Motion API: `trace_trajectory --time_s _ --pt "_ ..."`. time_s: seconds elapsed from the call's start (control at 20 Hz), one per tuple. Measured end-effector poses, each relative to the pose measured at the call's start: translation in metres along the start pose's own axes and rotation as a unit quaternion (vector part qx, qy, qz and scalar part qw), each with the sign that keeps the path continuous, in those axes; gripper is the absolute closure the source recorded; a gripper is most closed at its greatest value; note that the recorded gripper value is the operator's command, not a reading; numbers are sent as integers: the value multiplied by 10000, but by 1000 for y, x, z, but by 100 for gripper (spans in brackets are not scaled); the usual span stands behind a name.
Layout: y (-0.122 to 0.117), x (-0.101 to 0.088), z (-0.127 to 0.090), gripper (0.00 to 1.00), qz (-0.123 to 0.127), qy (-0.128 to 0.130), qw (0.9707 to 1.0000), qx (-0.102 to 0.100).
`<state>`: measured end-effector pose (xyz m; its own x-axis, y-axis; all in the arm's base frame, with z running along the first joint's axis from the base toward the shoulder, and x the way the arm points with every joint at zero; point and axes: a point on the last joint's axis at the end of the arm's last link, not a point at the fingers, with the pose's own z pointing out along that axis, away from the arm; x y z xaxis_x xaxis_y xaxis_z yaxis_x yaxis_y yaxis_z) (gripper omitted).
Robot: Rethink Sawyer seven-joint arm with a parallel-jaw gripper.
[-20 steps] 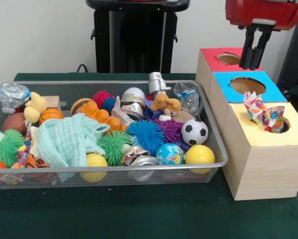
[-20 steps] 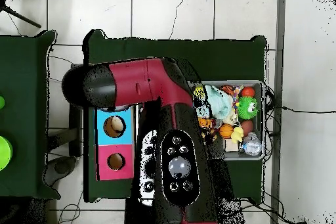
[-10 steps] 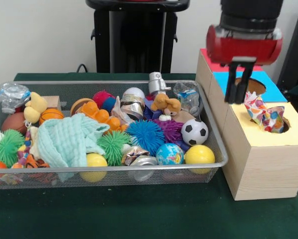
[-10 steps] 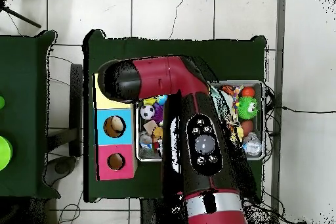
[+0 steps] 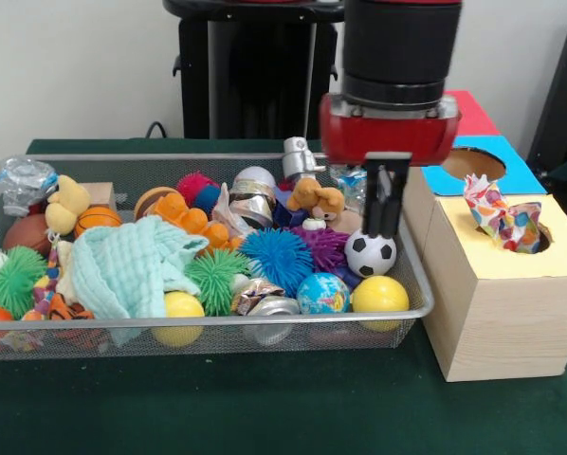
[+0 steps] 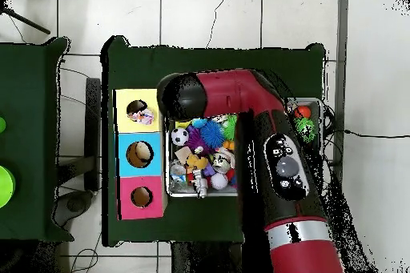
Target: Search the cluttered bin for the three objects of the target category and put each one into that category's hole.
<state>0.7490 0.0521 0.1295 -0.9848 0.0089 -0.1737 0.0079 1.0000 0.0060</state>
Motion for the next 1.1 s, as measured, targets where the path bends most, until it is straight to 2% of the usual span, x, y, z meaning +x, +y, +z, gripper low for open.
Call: trace_trajectory --time_s 0.25,0.45,0.7,1.1 --pt "-34 -5 6 100 70 -41 9999 -121" --pt "-67 -7 16 100 -17 -71 9996 -259" --pt "-88 -7 24 100 -209 -87 9990 -381" --pt "-101 -6 35 100 -508 -101 9967 -623"
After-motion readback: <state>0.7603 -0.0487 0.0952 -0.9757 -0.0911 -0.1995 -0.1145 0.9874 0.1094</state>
